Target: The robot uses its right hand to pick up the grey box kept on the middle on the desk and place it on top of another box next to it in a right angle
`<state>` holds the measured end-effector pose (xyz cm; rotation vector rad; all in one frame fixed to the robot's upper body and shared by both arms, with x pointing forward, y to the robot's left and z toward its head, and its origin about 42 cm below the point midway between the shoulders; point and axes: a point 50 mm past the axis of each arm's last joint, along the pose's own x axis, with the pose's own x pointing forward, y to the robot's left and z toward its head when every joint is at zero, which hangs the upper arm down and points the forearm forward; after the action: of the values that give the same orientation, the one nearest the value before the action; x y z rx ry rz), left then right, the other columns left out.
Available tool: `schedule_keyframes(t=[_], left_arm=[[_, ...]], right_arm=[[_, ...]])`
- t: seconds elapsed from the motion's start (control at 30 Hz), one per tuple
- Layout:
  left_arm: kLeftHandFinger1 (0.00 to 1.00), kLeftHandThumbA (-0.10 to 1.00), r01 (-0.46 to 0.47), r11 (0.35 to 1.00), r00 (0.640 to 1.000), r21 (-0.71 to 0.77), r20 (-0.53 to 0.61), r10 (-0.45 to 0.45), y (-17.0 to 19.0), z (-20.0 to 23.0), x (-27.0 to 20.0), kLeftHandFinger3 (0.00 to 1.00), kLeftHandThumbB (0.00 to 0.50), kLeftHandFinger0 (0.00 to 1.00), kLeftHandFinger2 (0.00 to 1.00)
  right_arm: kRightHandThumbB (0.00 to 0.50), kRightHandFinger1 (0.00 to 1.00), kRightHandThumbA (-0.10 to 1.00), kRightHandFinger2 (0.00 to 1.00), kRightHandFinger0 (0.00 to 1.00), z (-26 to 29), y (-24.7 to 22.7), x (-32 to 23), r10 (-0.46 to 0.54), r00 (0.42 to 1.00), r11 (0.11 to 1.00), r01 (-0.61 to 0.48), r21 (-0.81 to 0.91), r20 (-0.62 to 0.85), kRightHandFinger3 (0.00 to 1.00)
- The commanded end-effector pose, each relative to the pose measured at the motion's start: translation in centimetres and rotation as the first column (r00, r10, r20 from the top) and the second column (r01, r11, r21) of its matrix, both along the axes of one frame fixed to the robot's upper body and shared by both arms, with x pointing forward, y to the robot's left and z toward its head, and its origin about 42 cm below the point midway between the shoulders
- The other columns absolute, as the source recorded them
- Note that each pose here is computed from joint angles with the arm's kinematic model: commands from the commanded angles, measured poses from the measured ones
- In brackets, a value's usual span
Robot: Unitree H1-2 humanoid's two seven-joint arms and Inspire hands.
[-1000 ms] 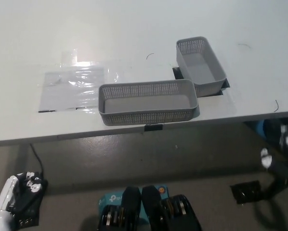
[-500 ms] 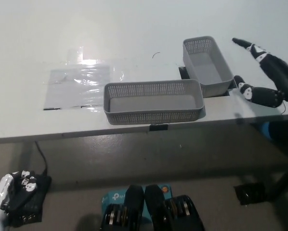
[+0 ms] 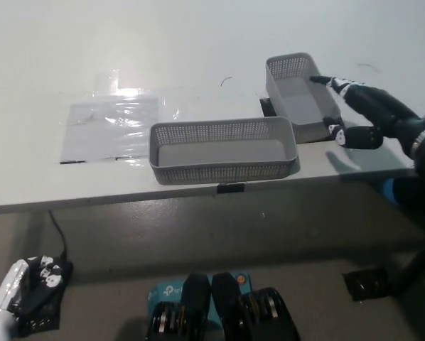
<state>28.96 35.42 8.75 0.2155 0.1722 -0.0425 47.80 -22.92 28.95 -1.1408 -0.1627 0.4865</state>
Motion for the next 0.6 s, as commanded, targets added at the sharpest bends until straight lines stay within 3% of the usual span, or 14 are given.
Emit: schedule_keyframes(t=[0.0,0.17,0.2,0.47,0.57], left_arm=[[0.0,0.54,0.037,0.998,0.999,0.057,0.015,-0.038,0.6,0.9,-0.1,0.29,0.47,0.0,0.07],[0.0,0.54,0.071,0.99,0.997,0.12,0.024,-0.075,0.3,1.0,0.0,0.29,0.442,0.0,0.08],[0.0,0.55,0.076,0.989,0.997,0.126,0.025,-0.08,0.2,1.0,0.0,0.29,0.463,0.0,0.07],[0.0,0.58,0.096,0.986,0.995,0.135,0.016,-0.099,-0.2,1.2,0.0,0.29,0.479,0.0,0.08],[0.0,0.61,0.106,0.984,0.994,0.141,0.01,-0.108,-0.1,1.2,0.0,0.32,0.474,0.0,0.1]], right_arm=[[0.335,1.0,0.21,1.0,1.0,2.9,1.0,1.1,0.089,0.989,0.993,-0.08,-0.081,0.115,1.0],[0.322,1.0,0.28,1.0,1.0,3.6,2.1,1.7,0.115,0.982,0.991,-0.102,-0.091,0.15,1.0],[0.323,1.0,0.29,1.0,1.0,3.8,2.3,1.8,0.119,0.981,0.99,-0.107,-0.088,0.155,1.0],[0.325,1.0,0.22,1.0,1.0,2.3,1.3,2.7,0.091,0.988,0.989,-0.076,-0.125,0.122,1.0],[0.327,1.0,0.24,1.0,1.0,1.3,0.5,3.0,0.07,0.992,0.985,-0.052,-0.166,0.108,1.0]])
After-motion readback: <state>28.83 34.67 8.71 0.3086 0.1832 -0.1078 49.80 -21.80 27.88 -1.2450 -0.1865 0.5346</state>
